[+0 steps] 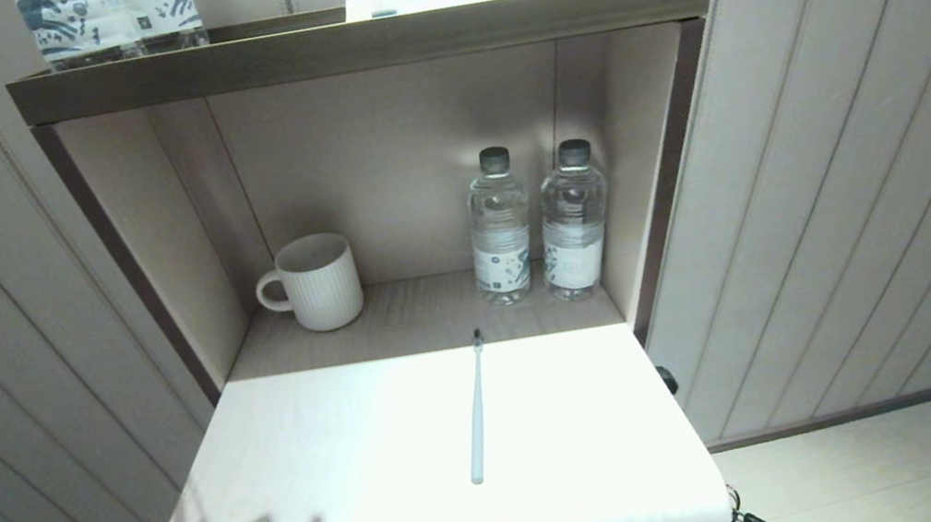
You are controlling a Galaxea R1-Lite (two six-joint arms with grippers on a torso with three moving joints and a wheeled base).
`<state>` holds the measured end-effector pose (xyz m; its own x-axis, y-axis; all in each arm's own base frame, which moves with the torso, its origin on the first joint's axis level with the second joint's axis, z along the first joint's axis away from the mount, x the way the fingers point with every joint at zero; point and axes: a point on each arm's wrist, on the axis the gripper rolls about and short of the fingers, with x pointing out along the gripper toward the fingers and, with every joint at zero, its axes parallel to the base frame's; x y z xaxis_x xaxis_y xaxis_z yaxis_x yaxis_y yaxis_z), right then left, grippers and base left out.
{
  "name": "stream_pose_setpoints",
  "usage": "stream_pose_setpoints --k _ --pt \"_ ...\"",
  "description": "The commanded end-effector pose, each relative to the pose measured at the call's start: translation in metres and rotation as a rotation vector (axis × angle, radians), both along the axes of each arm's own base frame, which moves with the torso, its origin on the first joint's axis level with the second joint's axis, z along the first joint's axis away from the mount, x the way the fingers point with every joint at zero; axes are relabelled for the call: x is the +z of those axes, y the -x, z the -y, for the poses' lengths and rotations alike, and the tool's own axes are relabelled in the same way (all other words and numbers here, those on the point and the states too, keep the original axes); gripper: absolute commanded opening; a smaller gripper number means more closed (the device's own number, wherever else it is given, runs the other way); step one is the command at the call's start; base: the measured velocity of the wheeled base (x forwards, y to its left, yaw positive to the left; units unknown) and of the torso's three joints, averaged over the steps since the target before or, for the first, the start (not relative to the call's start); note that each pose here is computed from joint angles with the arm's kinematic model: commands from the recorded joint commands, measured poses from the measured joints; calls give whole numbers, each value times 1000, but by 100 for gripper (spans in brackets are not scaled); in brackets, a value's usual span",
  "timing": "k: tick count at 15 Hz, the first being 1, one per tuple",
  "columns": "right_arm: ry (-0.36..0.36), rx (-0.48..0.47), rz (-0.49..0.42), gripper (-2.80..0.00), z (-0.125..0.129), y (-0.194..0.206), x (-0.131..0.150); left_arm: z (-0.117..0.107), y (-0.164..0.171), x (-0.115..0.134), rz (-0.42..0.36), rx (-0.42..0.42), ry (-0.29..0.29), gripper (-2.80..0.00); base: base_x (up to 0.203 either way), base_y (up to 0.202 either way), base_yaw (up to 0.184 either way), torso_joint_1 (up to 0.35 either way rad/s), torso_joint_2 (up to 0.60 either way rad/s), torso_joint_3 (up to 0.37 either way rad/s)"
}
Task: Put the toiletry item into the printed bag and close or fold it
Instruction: Open the storage bag
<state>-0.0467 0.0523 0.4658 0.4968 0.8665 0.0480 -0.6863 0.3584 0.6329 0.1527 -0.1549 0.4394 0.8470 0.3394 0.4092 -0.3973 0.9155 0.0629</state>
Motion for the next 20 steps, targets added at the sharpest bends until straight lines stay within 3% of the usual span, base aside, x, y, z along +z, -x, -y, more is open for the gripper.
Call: stream_pose_setpoints --k 1,3,6,7,9,11,14,15,18,20 --pt "29 6 -44 -280 4 -7 0 -19 27 6 -24 -68 -18 -280 0 0 0 0 0 0" --pt "29 4 -45 -280 5 -10 0 -30 17 6 -40 3 -16 -280 0 0 0 0 0 0" --pt "30 4 -43 -280 9 -16 1 -94 -4 11 -49 395 58 -280 0 0 0 1 1 9" --pt "29 4 -44 -280 10 -18 1 -121 7 13 -31 529 89 -280 0 0 0 0 0 0" --pt "29 6 -44 -280 11 -19 1 -157 70 14 42 677 152 -280 0 0 0 0 0 0" --pt "30 6 -42 -280 10 -18 1 -174 140 1 77 724 167 -280 0 0 0 0 0 0" --pt "28 10 -47 -280 11 -18 1 -183 223 -44 37 755 87 -280 0 0 0 0 0 0" --pt "25 16 -52 -280 11 -18 -1 -182 236 -66 0 755 56 -280 0 0 0 0 0 0" --pt "15 28 -71 -280 13 -22 -4 -177 232 -146 -166 758 -30 -280 0 0 0 0 0 0" --pt "8 28 -83 -280 17 -29 -7 -169 224 -171 -184 727 -80 -280 0 0 0 0 0 0"
